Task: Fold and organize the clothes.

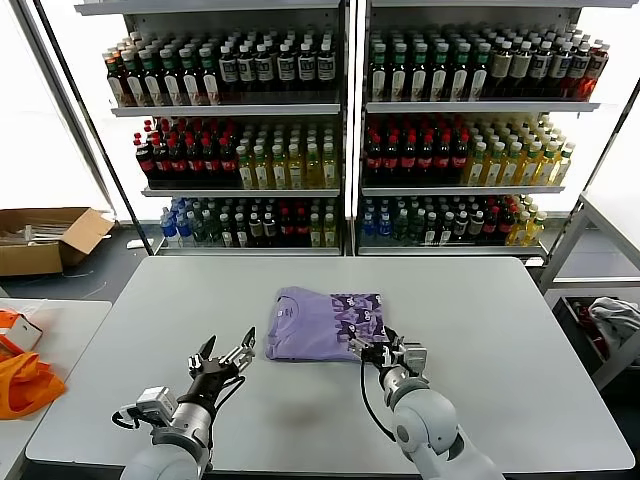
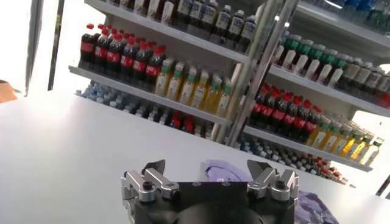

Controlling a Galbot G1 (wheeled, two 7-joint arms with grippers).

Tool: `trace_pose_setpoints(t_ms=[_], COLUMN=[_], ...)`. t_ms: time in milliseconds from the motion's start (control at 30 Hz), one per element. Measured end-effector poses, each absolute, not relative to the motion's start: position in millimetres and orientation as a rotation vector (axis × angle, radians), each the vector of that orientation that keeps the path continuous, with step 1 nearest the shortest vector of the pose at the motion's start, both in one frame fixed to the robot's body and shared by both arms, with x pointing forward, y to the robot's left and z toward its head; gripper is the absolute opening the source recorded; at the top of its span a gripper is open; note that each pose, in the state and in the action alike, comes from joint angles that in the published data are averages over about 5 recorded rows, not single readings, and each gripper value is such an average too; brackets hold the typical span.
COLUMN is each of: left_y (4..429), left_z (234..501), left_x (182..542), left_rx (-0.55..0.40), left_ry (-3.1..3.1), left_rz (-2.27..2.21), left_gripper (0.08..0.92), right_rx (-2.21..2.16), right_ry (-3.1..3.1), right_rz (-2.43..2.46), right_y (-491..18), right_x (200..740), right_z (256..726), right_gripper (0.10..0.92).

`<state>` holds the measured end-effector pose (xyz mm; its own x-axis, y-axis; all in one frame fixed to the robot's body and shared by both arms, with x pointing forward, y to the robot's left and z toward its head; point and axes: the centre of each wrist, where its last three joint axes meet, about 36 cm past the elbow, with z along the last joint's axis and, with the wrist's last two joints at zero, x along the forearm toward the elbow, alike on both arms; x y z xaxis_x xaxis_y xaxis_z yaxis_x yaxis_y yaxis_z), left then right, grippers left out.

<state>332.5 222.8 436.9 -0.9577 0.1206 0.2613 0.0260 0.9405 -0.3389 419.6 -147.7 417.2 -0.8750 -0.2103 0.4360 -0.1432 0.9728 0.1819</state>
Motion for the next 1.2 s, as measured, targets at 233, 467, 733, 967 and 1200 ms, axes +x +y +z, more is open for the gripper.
trace_pose_setpoints(t_ms=[233, 467, 733, 967, 1200], left_y=[219.1, 216.6, 216.6, 216.9, 217.3], left_z=[433.0, 428.5, 427.0, 426.8, 426.8], left_x=[331.8, 330.5, 331.1, 331.7, 331.9], left_rx=[-0.118, -0.127, -0.127, -0.127, -0.127], left_ry=[-2.808, -2.795, -2.793, -2.793, -2.794], left_rz=[0.486, 0.482, 0.477, 0.474, 0.472], left_gripper=[0.822, 0.823, 0.823, 0.822, 0.823], right_rx=[0.251, 0.247, 0.228, 0.211, 0.206], right_ry=[-2.648, -2.611, -2.574, -2.554, -2.551], right_rz=[-0.269, -0.301, -0.322, -0.314, -0.313], right_y=[-144.9, -141.7, -144.5, -149.6, -158.1], right_x=[411.5, 403.5, 401.7, 398.3, 395.8], right_z=[419.8, 413.7, 407.8, 404.1, 406.8], right_gripper=[0.823, 0.823, 0.823, 0.823, 0.823])
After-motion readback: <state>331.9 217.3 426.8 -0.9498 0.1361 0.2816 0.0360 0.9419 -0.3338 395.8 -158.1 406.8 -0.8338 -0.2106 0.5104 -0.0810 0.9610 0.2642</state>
